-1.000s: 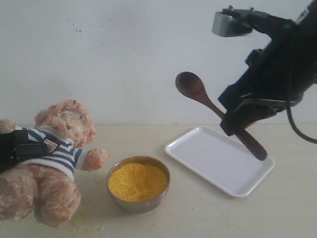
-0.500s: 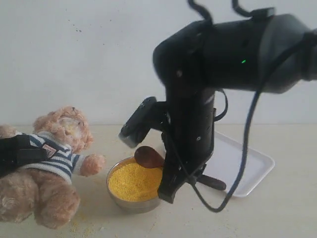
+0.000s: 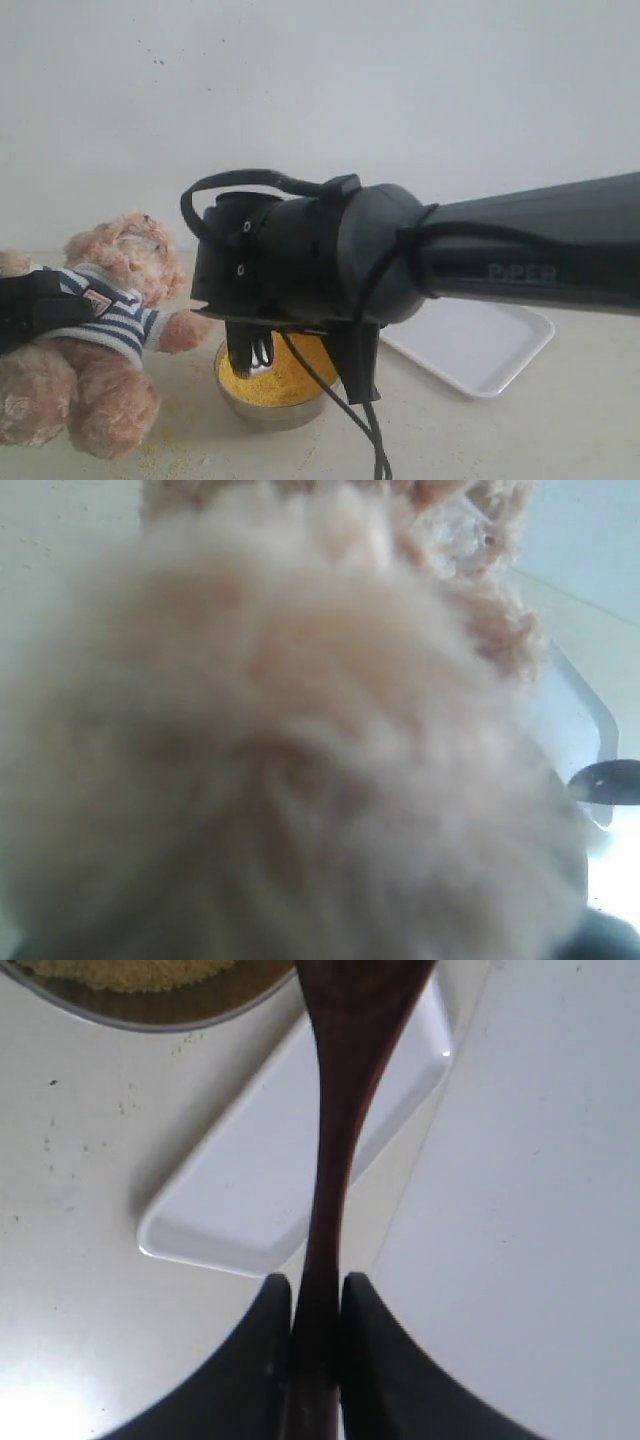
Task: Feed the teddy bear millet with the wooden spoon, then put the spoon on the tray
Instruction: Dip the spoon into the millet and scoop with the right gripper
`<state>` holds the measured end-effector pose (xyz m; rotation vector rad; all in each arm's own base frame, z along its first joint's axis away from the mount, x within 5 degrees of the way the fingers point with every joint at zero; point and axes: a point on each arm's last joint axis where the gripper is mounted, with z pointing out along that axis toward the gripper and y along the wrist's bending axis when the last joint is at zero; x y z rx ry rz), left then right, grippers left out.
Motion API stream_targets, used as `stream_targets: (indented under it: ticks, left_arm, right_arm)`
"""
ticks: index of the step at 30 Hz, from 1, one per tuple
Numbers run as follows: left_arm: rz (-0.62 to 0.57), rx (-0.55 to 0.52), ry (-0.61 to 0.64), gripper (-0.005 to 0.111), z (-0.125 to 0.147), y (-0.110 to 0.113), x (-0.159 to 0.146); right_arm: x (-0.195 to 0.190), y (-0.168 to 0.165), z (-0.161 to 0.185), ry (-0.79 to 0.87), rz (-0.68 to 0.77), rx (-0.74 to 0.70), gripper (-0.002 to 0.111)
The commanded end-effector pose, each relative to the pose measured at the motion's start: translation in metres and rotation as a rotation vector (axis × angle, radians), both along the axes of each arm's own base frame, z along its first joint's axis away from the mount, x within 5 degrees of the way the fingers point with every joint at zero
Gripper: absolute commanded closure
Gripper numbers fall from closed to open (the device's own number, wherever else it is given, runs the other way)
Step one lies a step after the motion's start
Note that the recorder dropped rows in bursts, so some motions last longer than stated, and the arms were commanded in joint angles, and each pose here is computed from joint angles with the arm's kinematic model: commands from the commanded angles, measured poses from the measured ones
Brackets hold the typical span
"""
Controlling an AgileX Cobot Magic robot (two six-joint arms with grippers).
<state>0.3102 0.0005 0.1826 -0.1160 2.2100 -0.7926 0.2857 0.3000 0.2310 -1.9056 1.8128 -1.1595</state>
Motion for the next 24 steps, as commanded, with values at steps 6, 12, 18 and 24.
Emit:
stream_targets:
  ticks: [6, 12, 18, 24]
  left_arm:
    - [-0.006, -0.030, -0.019, 0.103, 0.004, -0.001, 0.002]
    - [-0.006, -0.030, -0.019, 0.103, 0.004, -0.001, 0.002]
    - [-0.006, -0.030, -0.019, 0.103, 0.004, -0.001, 0.002]
    - [-0.015, -0.040, -0.024, 0.103, 0.004, -0.002, 0.001]
  right_arm:
    - [0.000, 0.012, -0.017, 0.060, 0.117, -0.067, 0.109]
    - [0.000, 0.014, -0.031, 0.103, 0.120, -0.093, 0.109]
    - [-0.004, 0.015, -0.037, 0.165, 0.128, -0.082, 0.109]
    - [-0.006, 0.015, -0.039, 0.191, 0.112, -0.057, 0.109]
